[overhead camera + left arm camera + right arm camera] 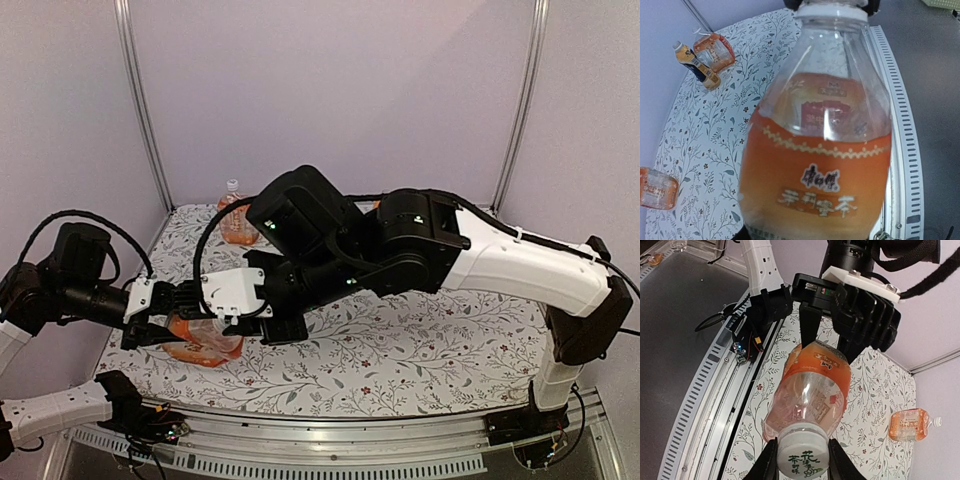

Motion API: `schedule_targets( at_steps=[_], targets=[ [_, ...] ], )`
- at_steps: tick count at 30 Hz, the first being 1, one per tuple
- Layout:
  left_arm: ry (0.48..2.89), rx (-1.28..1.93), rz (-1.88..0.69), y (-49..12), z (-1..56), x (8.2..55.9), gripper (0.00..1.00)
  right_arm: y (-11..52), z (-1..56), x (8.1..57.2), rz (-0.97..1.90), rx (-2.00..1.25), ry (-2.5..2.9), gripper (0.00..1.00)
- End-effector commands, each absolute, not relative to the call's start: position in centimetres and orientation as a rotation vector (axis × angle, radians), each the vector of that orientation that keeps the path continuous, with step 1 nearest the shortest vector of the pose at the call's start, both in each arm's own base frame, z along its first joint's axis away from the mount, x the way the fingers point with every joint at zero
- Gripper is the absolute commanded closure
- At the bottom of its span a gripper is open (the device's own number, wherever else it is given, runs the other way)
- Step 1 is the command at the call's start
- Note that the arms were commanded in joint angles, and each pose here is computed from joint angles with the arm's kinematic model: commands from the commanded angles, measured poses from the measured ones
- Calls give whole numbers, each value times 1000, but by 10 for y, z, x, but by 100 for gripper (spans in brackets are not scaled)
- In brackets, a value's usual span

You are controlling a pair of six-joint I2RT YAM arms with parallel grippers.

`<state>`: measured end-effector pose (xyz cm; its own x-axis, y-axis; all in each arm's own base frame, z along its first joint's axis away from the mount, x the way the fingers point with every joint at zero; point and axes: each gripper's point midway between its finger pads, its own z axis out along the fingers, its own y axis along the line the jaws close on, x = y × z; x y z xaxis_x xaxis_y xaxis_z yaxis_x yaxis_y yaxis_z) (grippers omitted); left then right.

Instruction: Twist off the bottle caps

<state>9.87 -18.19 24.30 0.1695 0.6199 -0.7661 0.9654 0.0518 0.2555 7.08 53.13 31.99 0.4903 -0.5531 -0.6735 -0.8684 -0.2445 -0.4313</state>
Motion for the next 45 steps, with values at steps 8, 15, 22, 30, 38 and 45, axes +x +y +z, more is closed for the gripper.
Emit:
schedule_targets(
  at_steps=[8,15,22,30,38,45],
  targets=[
    [1554,1505,-418,-180,261,131,84,522,342,111,341,-1687,1317,1],
    [1566,1365,-213,-171,268,170,84,533,370,125,772,-1307,1665,1],
    [1567,1352,-190,-170,270,174,83,532,353,162,903,-853,2014,25],
    [1566,1359,-193,-170,268,174,83,537,343,158,962,-786,2103,46],
    [1568,1358,-183,-170,269,175,83,540,337,157,952,-807,2123,88],
    [1559,1422,-242,-173,261,161,84,539,333,137,889,-1048,2025,100]
  ],
)
